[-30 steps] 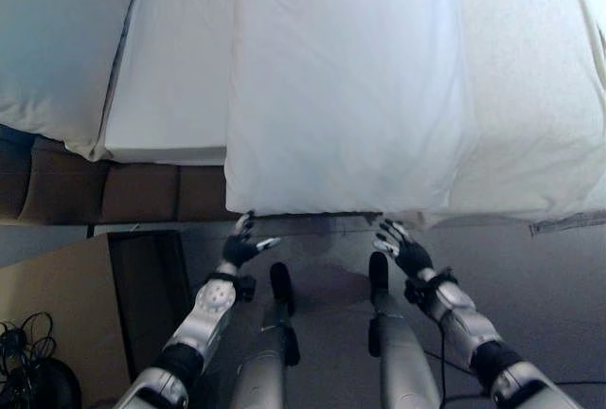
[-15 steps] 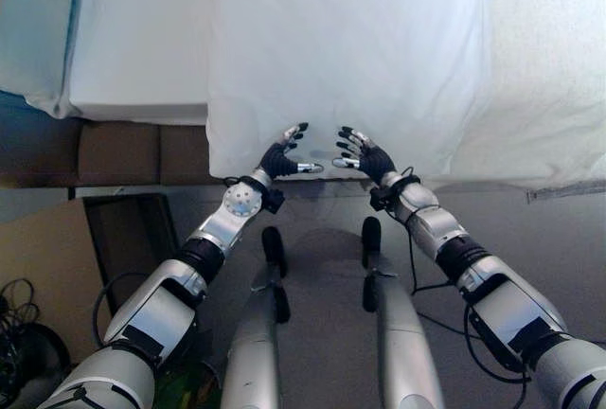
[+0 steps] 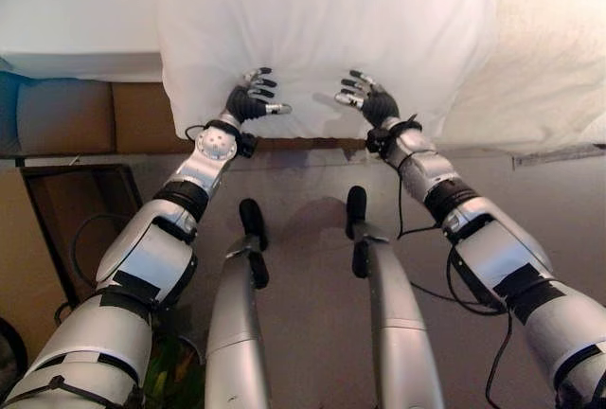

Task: Make the bed

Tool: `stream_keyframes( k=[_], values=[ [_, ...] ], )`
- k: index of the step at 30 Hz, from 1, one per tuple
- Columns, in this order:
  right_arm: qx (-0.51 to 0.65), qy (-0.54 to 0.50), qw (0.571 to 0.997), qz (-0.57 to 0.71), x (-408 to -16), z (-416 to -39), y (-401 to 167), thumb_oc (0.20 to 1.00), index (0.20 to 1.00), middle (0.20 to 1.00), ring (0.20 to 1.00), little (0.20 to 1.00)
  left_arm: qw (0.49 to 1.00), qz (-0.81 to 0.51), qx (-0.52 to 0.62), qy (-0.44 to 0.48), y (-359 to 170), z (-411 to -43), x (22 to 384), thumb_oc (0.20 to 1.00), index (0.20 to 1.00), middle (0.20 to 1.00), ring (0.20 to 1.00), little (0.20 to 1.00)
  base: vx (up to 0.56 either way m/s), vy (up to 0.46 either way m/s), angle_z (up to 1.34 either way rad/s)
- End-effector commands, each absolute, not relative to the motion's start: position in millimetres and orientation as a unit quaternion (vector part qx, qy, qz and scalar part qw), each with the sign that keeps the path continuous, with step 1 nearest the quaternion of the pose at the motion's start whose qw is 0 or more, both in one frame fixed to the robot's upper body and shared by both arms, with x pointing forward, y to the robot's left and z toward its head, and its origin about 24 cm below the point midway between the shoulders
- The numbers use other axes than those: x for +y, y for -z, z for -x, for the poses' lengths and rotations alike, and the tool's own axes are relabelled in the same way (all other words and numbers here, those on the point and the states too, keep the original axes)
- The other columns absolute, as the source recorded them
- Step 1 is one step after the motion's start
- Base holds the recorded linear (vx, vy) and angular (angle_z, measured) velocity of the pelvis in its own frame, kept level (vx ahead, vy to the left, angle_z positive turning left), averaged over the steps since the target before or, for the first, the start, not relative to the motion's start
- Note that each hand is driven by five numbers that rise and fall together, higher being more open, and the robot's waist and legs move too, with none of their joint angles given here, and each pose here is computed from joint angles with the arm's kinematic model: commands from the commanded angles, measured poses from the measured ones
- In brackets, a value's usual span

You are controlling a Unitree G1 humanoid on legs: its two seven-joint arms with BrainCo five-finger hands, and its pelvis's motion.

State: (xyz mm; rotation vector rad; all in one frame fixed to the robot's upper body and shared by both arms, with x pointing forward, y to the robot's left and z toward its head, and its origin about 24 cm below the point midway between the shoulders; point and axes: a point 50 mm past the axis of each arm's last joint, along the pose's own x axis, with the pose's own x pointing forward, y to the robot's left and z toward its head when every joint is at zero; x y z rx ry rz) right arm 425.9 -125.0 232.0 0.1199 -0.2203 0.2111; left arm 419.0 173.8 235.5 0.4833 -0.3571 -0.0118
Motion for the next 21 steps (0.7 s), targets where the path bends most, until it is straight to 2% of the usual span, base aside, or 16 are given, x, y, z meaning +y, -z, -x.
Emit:
stream_keyframes(
  k=[1, 11, 16, 21],
  values=[
    [-0.161, -0.045, 0.982, -0.086, -155.8, -426.9, -264.5, 1.0, 1.0, 1.0, 1.0, 1.0, 0.949, -0.217, -0.212, -0.083, -267.7, -416.6, 204.4, 1.0, 1.0, 1.0, 1.0, 1.0, 0.0, 0.0, 0.0],
    [-0.175, 0.104, 0.977, -0.068, -225.2, -419.5, -274.0, 1.0, 1.0, 1.0, 1.0, 1.0, 0.932, -0.185, -0.256, -0.18, -284.6, -407.1, 230.0, 1.0, 1.0, 1.0, 1.0, 1.0, 0.0, -0.002, 0.0],
    [-0.164, 0.174, 0.969, -0.068, -262.2, -410.2, -260.7, 1.0, 1.0, 1.0, 1.0, 1.0, 0.929, -0.155, -0.255, -0.219, -272.0, -398.8, 253.2, 1.0, 1.0, 1.0, 1.0, 1.0, 0.0, -0.013, 0.01],
    [-0.126, 0.242, 0.957, -0.099, -300.1, -395.9, -223.2, 1.0, 1.0, 1.0, 1.0, 1.0, 0.929, -0.153, -0.217, -0.256, -237.3, -386.0, 285.7, 1.0, 1.0, 1.0, 1.0, 1.0, 0.04, -0.055, 0.06]
  ],
)
